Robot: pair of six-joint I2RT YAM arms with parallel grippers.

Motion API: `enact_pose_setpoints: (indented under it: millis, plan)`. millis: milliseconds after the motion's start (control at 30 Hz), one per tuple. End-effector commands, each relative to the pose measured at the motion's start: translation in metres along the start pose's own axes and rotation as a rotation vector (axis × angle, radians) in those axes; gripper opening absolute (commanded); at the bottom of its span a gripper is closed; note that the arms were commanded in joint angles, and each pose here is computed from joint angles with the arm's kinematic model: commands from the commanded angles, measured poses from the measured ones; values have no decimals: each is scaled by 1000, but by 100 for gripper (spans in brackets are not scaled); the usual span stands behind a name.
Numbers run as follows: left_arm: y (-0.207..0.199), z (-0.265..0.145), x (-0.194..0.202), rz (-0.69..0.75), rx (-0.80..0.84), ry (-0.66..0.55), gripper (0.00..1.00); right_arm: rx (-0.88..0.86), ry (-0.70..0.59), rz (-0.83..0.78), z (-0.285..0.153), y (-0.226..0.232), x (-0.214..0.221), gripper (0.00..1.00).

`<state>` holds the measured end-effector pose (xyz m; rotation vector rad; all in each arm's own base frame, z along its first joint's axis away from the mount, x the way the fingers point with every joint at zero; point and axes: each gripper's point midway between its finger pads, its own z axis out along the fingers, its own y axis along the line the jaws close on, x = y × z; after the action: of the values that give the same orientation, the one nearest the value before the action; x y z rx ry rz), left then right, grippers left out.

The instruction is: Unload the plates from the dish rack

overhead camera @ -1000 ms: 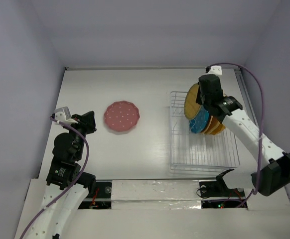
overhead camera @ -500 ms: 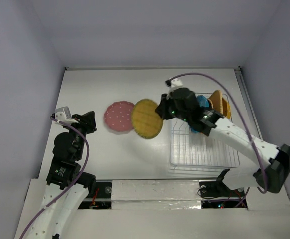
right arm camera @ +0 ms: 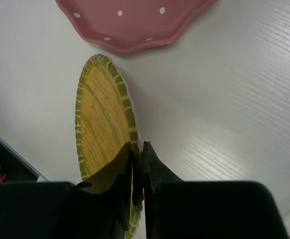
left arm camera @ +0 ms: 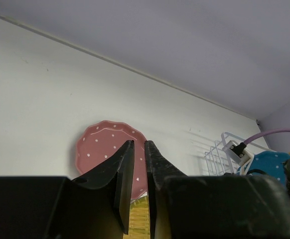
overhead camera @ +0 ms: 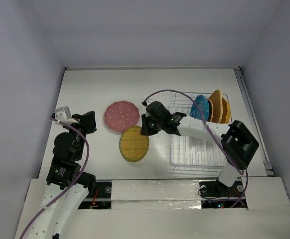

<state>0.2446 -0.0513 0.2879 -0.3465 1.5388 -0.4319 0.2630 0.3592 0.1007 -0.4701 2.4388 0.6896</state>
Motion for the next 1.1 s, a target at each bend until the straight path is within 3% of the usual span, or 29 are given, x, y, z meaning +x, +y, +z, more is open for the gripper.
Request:
enact_pose_setpoints:
  millis: [0,100,200,333,500,567,667,833,933,967,1033,1067]
  plan:
    - [-3,1,-2,-4,13,-11,12,135,28,-21,17,-28,11,0]
    - [-3,1,-2,-2,14,-12,13,245,75,-20,27,-52,27,4]
    - [-3,1,-1,-2,13,-11,13,277,90,-13,29,-62,39,16]
    - [-3,1,-3,-5,16,-15,13,324,97,1,24,-75,50,44]
    - [-3,0,-3,-6,16,-15,14,334,93,1,25,-76,49,49]
    - [-3,0,-3,-6,16,-15,14,337,83,0,25,-75,44,63]
    - [-3,1,-2,-6,15,-14,14,338,38,-2,17,-70,27,68]
    - [-3,0,-2,-6,16,-15,14,290,-102,21,-14,-48,-19,68]
    - [-3,0,-3,-7,17,-18,14,285,-178,34,-31,-43,-38,60]
    - [-3,0,-3,-7,17,-18,14,284,-220,40,-41,-40,-49,44]
    - [-3,0,-3,-7,18,-19,14,259,-237,36,-44,-36,-59,32]
    - [-3,-1,-3,-7,18,-19,14,246,-237,41,-38,-35,-65,20]
